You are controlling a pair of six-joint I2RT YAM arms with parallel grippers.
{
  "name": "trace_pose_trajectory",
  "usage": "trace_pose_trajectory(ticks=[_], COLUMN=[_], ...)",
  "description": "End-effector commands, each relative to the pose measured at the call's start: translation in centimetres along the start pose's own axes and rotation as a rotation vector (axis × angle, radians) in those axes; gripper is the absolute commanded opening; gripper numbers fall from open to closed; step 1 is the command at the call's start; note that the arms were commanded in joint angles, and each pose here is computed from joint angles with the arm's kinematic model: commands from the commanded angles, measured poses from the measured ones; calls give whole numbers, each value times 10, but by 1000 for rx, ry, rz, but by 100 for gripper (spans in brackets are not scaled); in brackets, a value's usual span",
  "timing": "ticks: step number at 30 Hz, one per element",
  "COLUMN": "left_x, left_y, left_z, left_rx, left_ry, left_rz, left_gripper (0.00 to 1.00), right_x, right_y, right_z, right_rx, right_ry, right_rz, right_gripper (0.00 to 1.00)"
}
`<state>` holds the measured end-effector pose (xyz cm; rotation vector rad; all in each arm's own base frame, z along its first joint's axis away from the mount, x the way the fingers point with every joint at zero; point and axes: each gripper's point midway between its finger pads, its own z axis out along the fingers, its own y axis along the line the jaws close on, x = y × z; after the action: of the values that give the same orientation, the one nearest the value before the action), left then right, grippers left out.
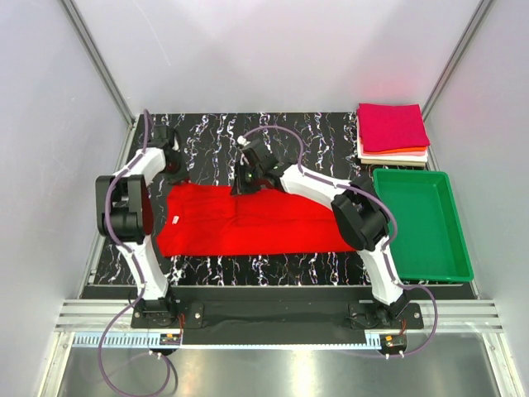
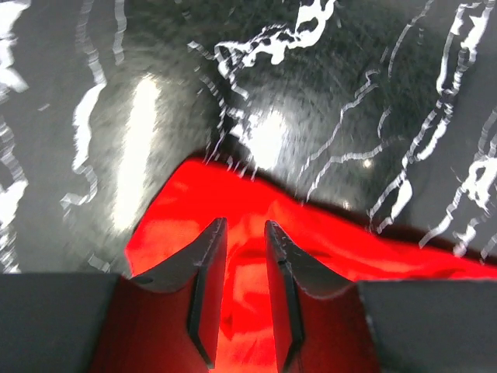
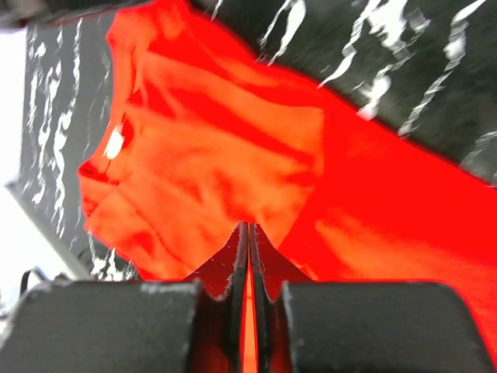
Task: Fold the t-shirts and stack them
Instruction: Fold the tshirt
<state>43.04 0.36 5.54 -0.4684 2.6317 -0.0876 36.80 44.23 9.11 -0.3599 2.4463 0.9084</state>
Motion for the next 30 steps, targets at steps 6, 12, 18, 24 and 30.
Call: trace_pose_trajectory(ticks=[6, 12, 18, 24, 30], left_x=[-2, -6, -22, -46, -102], left_y=[9, 14, 4, -6, -42], left_z=[38, 47, 53, 65, 69], left_rx=[-76, -117, -83, -49, 91], left_ry=[35, 42, 22, 6, -70], left_rz=[-13, -25, -10, -3, 11], left_gripper=[31, 31, 32, 34, 36], right_x=[48, 77, 54, 18, 16], right_y=[16, -25, -14, 15, 2], right_z=[6, 24, 13, -27, -79], right_rx=[-97, 18, 21, -10, 79], right_ry=[101, 138, 80, -4, -76], right_rz=[21, 18, -28, -44, -22], right_gripper=[6, 5, 8, 18, 19])
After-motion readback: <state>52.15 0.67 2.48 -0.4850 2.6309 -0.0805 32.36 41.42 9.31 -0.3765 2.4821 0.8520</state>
